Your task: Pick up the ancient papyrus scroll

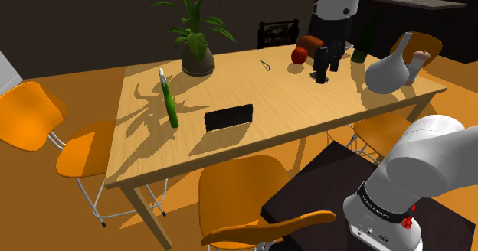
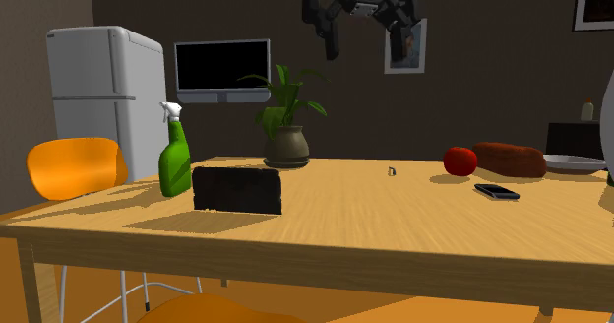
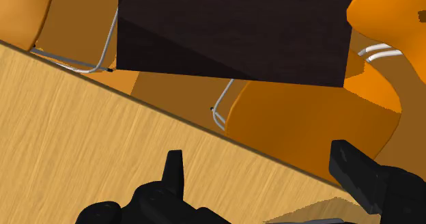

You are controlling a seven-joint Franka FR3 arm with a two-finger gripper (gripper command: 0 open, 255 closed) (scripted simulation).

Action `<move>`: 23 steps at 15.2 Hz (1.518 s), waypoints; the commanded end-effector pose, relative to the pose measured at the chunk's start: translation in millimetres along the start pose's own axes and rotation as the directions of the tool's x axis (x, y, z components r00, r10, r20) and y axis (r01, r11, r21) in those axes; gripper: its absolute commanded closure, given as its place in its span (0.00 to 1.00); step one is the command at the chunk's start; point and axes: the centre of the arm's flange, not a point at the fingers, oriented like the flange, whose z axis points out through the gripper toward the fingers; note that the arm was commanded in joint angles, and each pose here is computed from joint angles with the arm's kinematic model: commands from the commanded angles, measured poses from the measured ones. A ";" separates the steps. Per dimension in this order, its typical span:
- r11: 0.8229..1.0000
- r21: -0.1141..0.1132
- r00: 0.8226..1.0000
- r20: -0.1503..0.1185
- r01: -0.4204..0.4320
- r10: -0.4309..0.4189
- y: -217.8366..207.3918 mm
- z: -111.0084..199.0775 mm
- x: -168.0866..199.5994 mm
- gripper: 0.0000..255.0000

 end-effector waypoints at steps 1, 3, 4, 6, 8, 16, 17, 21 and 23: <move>1.000 0.000 1.000 0.000 0.000 0.000 0.0 0.0 0.0 0.00; 0.995 -0.009 0.995 -0.006 0.098 -0.098 3.5 11.1 22.4 0.00; 0.989 -0.014 0.989 -0.009 0.147 -0.147 4.5 16.6 33.7 0.00; 0.970 -0.024 0.970 -0.013 0.243 -0.243 4.8 27.5 56.5 0.00; 0.941 -0.034 0.941 -0.017 0.337 -0.338 3.0 38.3 79.2 0.00; 0.738 -0.077 0.739 -0.021 0.670 -0.673 -25.2 80.3 166.1 0.00; 0.704 -0.083 0.705 -0.020 0.705 -0.709 -30.9 85.5 176.0 0.00; 0.552 -0.104 0.553 -0.014 0.828 -0.833 -58.4 106.2 212.9 0.00; 0.467 -0.114 0.469 -0.010 0.877 -0.883 -74.6 116.6 229.2 0.00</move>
